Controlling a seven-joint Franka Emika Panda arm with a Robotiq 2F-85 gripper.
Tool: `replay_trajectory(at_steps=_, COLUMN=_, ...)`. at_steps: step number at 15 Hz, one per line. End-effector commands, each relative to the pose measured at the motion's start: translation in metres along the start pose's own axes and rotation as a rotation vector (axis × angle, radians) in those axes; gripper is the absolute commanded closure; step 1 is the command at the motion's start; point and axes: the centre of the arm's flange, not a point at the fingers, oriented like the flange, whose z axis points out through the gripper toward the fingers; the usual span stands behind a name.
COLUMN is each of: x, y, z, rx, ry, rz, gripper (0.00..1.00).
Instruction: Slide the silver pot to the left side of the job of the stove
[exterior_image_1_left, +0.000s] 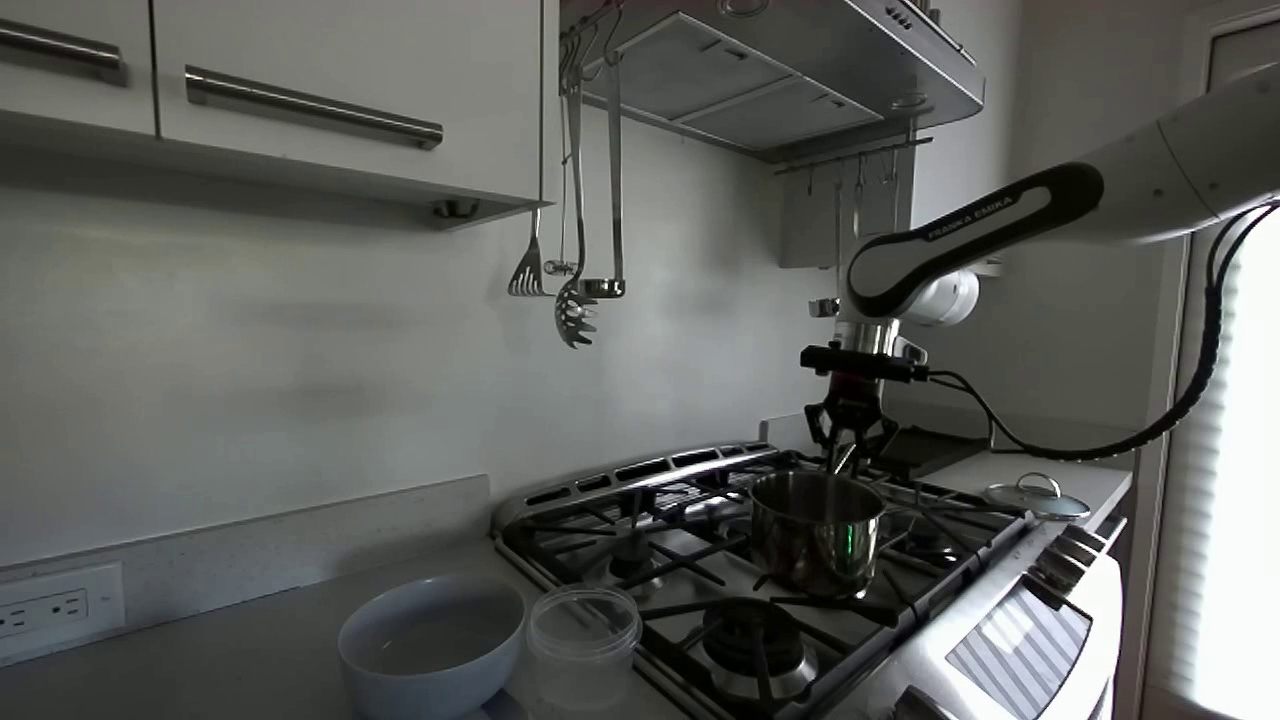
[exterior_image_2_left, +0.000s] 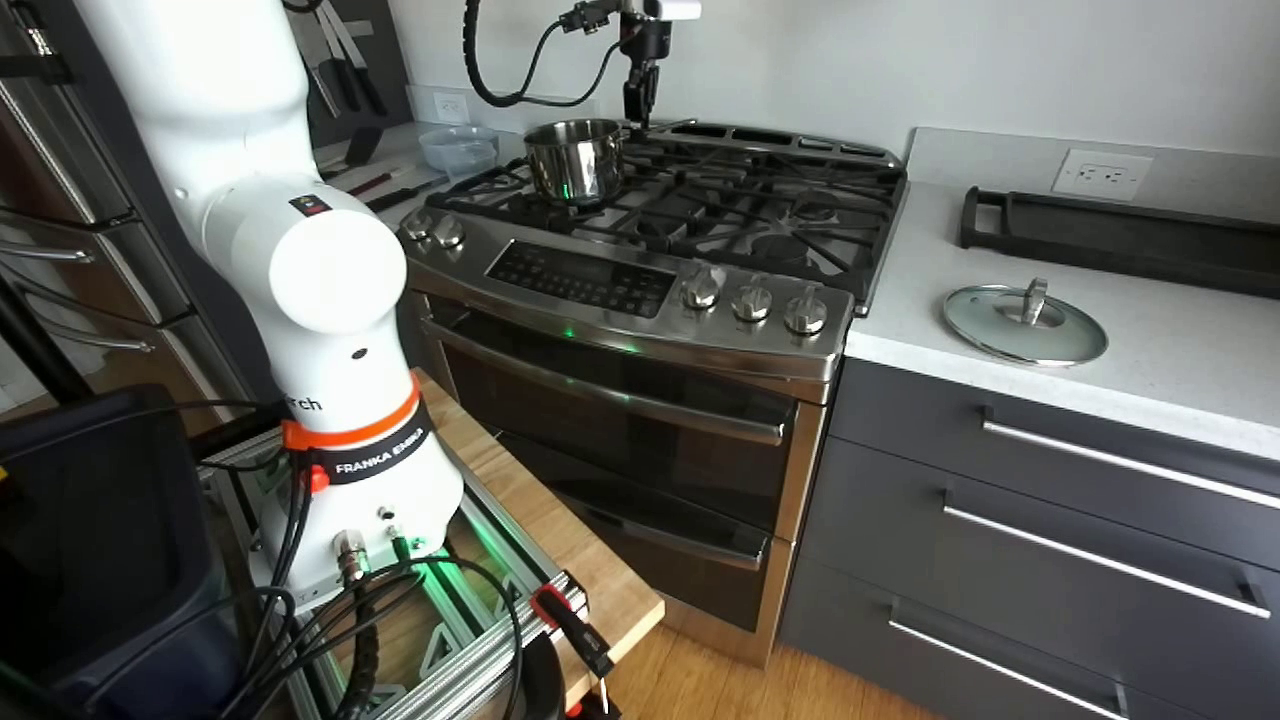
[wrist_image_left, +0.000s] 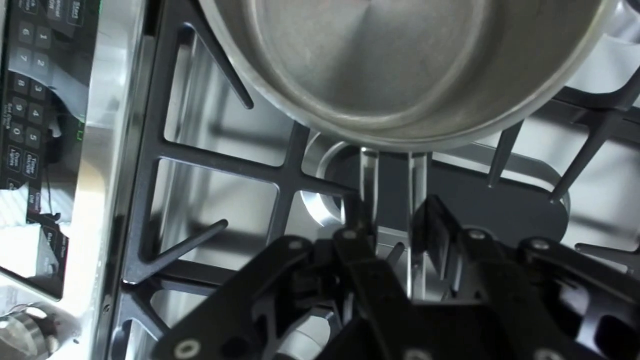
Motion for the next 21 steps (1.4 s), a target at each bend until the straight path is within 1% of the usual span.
replay_trajectory(at_steps=1, x=0.004, y=0.012, z=0.011, rx=-0.037, ry=-0.042, rz=0.010, gripper=0.92)
replay_trajectory(at_steps=5, x=0.017, y=0.020, z=0.023, rx=-0.042, ry=-0.080, rz=0.034, gripper=0.92)
replay_trajectory(at_steps=8, x=0.019, y=0.021, z=0.024, rx=-0.020, ry=-0.119, rz=0.030, gripper=0.92)
replay_trajectory(at_steps=11, x=0.014, y=0.017, z=0.022, rx=-0.009, ry=-0.150, rz=-0.004, gripper=0.92)
replay_trajectory(at_steps=15, x=0.004, y=0.013, z=0.024, rx=-0.016, ry=-0.177, rz=-0.042, gripper=0.92)
replay_trajectory(at_steps=21, x=-0.010, y=0.001, z=0.022, rx=-0.015, ry=-0.196, rz=-0.049, gripper=0.92)
